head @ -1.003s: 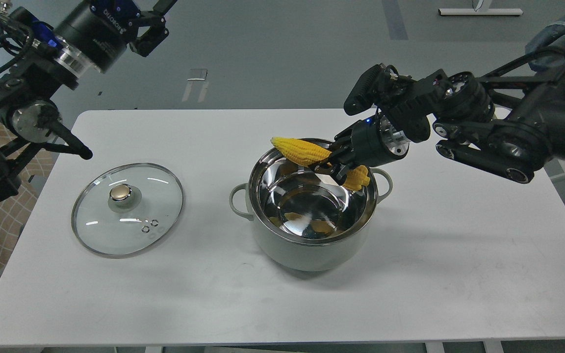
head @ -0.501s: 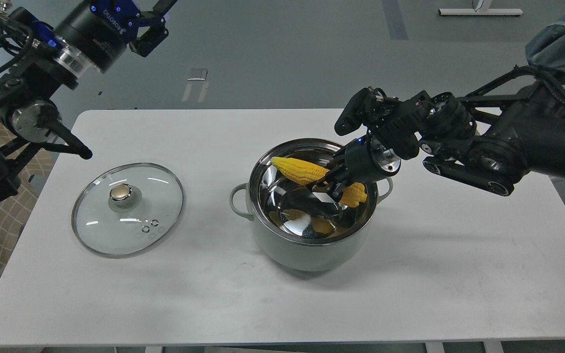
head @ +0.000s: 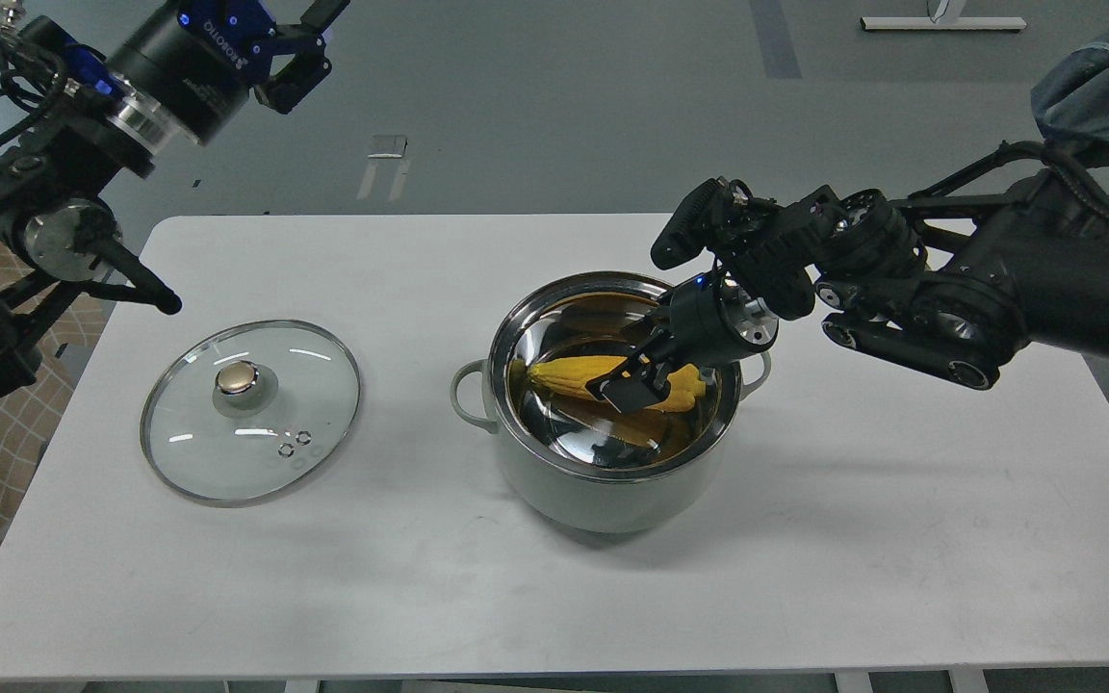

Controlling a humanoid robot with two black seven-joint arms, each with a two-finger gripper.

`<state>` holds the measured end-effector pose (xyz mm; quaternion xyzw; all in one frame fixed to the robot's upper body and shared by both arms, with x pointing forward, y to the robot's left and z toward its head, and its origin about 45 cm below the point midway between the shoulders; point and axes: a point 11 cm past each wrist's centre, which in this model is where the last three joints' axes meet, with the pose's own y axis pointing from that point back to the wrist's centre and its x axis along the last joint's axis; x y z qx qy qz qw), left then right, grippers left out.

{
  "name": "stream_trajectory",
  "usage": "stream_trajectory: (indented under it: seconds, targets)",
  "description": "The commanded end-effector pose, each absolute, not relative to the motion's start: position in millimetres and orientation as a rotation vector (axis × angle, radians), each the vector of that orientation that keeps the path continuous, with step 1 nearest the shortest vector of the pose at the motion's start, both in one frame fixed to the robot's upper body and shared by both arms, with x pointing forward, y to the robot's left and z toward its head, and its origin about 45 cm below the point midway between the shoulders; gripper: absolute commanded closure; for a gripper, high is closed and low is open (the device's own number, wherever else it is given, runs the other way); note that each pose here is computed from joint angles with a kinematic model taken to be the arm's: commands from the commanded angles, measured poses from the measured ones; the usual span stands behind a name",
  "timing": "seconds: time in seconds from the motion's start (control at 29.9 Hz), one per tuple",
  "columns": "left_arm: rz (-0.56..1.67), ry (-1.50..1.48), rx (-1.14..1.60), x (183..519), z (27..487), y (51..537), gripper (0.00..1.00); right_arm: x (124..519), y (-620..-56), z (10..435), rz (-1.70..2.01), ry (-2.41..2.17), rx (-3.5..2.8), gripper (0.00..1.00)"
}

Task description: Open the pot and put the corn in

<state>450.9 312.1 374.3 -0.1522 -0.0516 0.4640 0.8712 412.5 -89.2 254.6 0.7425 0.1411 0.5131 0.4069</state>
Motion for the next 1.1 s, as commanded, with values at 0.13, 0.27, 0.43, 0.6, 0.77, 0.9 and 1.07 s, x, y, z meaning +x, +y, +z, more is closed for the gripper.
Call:
stream_trajectory:
  seconds: [0.13,0.27,0.43,0.6,0.77,0.9,1.07]
  targets:
    - [0.970,-0.095,-0.312,453.0,368.2,307.5,0.02,477.7,-93.2,353.2,1.289,-0.194,2.078,0.00]
    - [0.962,-0.081,-0.324,453.9,364.7,301.2,0.02,506.7,-118.5,390.5,1.258,-0.507,2.167,0.00]
    - [0.968,-0.052,-0.332,458.2,353.7,297.6,0.02,524.0,-158.8,398.5,1.057,-0.919,2.401,0.00]
    - [1.056,0.028,-0.328,476.5,316.5,298.1,0.02,525.8,-201.4,358.8,0.681,-1.345,2.646,0.00]
    - [1.059,0.131,-0.309,478.7,274.6,287.7,0.02,514.8,-233.3,305.7,0.282,-1.675,2.774,0.00]
    - [1.056,0.191,-0.300,472.6,246.5,272.4,0.02,506.2,-224.6,279.6,0.100,-1.728,2.834,0.00]
    - [1.052,0.208,-0.310,471.0,241.8,266.9,0.02,502.4,-226.5,269.0,0.000,-1.811,2.855,0.00]
